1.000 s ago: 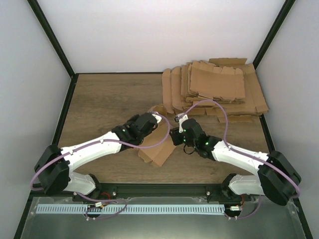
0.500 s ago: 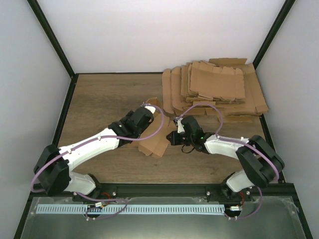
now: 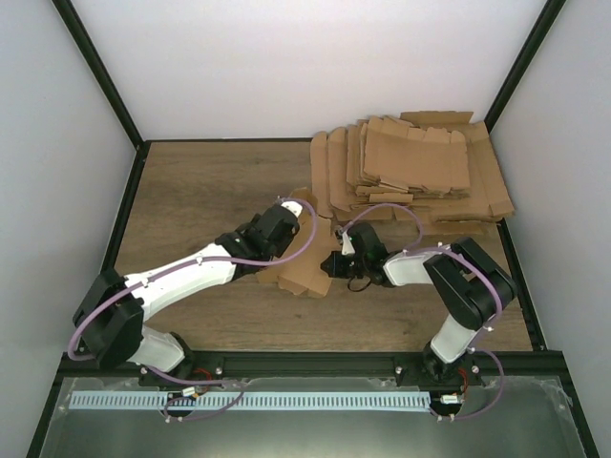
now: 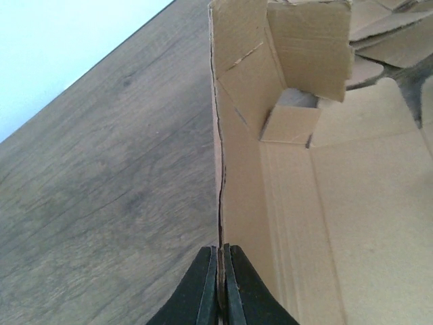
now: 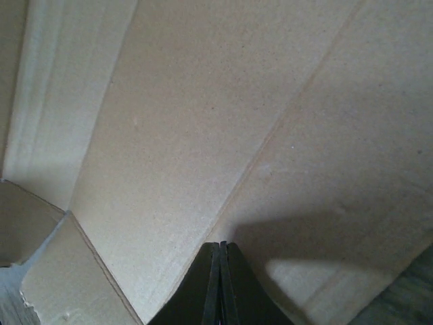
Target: Fold the paper box
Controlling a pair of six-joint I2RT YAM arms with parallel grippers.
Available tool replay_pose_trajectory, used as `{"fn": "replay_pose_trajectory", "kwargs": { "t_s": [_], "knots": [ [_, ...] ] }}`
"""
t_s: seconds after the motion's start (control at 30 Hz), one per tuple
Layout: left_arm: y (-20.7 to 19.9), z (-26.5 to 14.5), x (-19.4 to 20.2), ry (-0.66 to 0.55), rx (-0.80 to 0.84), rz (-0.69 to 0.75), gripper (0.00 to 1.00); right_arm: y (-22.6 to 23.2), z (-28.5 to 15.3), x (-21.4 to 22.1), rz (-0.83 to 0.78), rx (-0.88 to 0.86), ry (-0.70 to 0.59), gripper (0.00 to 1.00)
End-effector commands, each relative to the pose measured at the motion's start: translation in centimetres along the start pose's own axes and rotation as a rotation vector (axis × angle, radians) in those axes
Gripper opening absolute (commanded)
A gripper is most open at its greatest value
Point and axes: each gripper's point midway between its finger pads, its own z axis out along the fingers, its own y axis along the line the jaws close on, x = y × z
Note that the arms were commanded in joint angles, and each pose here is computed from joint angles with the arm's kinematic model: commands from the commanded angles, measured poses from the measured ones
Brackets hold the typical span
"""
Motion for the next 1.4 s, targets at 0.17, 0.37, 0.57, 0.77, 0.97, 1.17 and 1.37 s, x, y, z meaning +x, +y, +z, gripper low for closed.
{"fn": "replay_pose_trajectory", "kwargs": {
  "t_s": [0.17, 0.37, 0.57, 0.77, 0.97, 1.17, 1.37],
  "knots": [
    [-3.2, 1.5, 1.0, 0.054, 0.114, 0.019, 0.04, -2.2, 1.1, -0.9, 0.013, 0.087, 0.0, 0.01],
    [-4.6, 1.4, 0.8, 0.048, 0.191, 0.003, 0.04, -2.6, 1.0, -0.9, 0.0, 0.105, -0.01, 0.01],
    [-5.6, 1.8, 1.5, 0.074, 0.233, 0.024, 0.04, -2.9, 0.8, -0.9, -0.008, 0.121, -0.015, 0.01],
    [-6.0, 1.9, 1.6, 0.081, 0.25, 0.009, 0.25, -3.5, 0.3, -0.6, -0.023, 0.15, -0.023, 0.01],
    [-6.1, 0.6, 0.3, 0.037, 0.304, -0.034, 0.52, -4.0, 0.2, -0.5, -0.034, 0.173, -0.024, 0.01],
    [-5.2, -0.3, -1.8, 0.014, 0.454, -0.199, 0.88, -3.9, 0.0, -0.7, -0.042, 0.177, -0.033, 0.01],
    [-0.1, -0.1, -3.1, 0.016, 0.513, -0.481, 1.0, -4.1, -0.1, -0.8, -0.053, 0.192, -0.037, 0.01]
  ]
}}
